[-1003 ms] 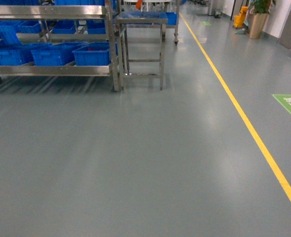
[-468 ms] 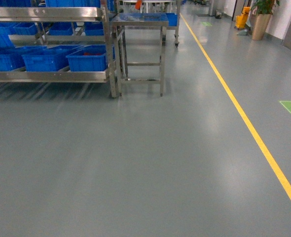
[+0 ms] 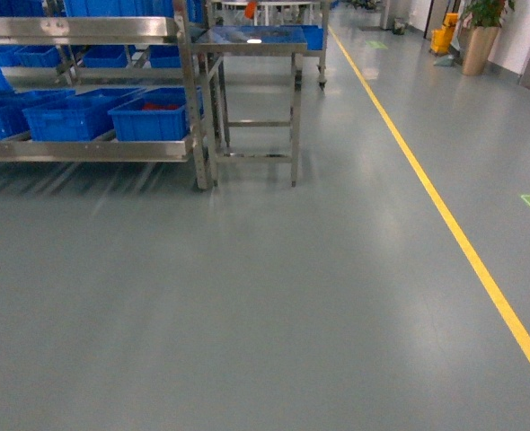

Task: Sort blue parts and orange caps into right shelf containers

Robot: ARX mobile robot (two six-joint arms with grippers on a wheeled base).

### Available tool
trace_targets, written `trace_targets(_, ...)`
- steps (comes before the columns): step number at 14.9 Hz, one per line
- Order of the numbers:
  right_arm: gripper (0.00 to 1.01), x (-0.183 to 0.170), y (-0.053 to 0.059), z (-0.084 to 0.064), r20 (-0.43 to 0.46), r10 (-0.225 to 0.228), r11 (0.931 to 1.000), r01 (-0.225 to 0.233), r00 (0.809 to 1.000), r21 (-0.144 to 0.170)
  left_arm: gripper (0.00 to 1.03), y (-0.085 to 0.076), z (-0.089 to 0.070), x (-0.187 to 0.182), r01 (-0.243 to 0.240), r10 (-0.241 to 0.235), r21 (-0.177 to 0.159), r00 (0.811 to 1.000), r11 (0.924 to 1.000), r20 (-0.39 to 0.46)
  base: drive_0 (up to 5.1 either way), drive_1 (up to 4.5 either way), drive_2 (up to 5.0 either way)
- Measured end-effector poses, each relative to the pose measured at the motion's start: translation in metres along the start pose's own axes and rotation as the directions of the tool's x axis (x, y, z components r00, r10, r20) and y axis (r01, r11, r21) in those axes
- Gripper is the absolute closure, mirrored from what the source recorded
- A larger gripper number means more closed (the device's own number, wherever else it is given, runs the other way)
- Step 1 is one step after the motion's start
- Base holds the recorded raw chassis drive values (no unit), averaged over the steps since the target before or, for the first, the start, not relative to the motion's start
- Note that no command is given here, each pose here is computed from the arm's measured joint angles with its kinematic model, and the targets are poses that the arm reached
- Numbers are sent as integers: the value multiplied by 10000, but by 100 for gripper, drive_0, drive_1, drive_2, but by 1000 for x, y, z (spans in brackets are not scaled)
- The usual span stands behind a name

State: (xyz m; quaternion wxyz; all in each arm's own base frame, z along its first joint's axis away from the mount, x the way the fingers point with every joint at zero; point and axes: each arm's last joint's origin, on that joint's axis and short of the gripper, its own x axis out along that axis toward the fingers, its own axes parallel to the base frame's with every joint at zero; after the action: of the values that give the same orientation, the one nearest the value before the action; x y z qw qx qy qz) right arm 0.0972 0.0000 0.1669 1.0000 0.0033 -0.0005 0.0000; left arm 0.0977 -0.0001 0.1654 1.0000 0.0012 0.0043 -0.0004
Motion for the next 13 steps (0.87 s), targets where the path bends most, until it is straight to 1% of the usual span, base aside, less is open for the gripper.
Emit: trace_targets(13,57,0,0,0,19,0,10000,0,10000,0,60,0,0,0,11,-11,4,10000,10000,34,5,433,-422)
